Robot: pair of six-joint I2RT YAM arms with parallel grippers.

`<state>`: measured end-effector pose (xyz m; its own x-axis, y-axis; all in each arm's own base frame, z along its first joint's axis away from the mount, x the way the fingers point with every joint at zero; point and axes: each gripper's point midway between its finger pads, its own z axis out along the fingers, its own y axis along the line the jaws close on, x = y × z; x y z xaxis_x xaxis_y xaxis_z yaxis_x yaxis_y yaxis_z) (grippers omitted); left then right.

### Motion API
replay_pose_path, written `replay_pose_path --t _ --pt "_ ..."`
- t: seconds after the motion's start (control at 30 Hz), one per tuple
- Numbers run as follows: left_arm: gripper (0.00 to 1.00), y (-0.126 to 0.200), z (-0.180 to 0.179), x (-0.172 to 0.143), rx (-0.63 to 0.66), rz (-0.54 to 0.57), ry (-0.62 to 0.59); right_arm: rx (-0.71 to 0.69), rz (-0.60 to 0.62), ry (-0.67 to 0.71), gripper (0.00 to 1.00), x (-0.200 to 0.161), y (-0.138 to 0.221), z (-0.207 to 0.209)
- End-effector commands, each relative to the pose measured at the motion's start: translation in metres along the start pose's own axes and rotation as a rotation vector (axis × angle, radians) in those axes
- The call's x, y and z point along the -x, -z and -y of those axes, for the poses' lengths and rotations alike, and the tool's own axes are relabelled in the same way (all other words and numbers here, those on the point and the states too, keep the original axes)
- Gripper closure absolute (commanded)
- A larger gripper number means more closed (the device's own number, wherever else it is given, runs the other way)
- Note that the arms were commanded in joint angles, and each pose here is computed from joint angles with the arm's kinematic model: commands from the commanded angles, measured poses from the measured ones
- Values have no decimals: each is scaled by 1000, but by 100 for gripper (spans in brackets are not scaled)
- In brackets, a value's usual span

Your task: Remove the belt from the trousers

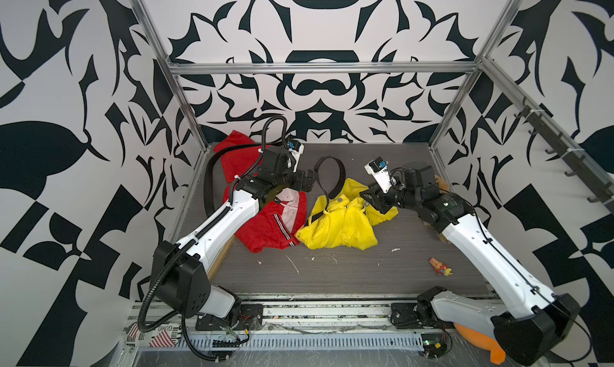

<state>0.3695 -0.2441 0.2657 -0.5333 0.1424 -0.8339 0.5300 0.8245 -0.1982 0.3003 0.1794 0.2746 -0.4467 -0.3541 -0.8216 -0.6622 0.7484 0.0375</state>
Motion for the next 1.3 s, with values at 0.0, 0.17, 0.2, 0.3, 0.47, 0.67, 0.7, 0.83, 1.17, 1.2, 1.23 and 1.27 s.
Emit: replay_pose_path --t 0.0,0.17,0.2,0.3,0.47,0.67,0.7,0.83,1.17,1.2,1.23,1.27 --pt "0 41 11 11 13 67 -34 -81 52 -17 100 22 14 14" --pt "1 46 83 -23 -176 30 -93 -74 55 -48 100 27 6 16" --pt "1 37 99 -36 -230 5 -79 -73 60 -54 100 29 6 16" --pt "1 1 133 -74 -347 -72 -12 -73 66 -70 100 35 5 17" --pt "5 -51 155 -106 -427 -118 59 -55 91 -85 100 45 10 14" --pt "16 -98 157 -157 -435 -240 101 -35 133 -77 100 64 23 9" --pt "19 -104 156 -166 -436 -259 110 -30 147 -73 100 69 26 8" --pt "24 -124 159 -201 -435 -376 111 -15 200 -60 100 90 38 4" --pt "23 -122 142 -221 -329 -438 77 4 241 -64 100 108 42 2" --pt "18 -113 138 -208 -311 -392 81 6 229 -69 100 104 39 2" --pt "16 -103 135 -192 -289 -332 80 9 221 -74 100 100 37 1" --pt "11 -93 134 -177 -285 -276 84 9 216 -81 100 97 34 2"
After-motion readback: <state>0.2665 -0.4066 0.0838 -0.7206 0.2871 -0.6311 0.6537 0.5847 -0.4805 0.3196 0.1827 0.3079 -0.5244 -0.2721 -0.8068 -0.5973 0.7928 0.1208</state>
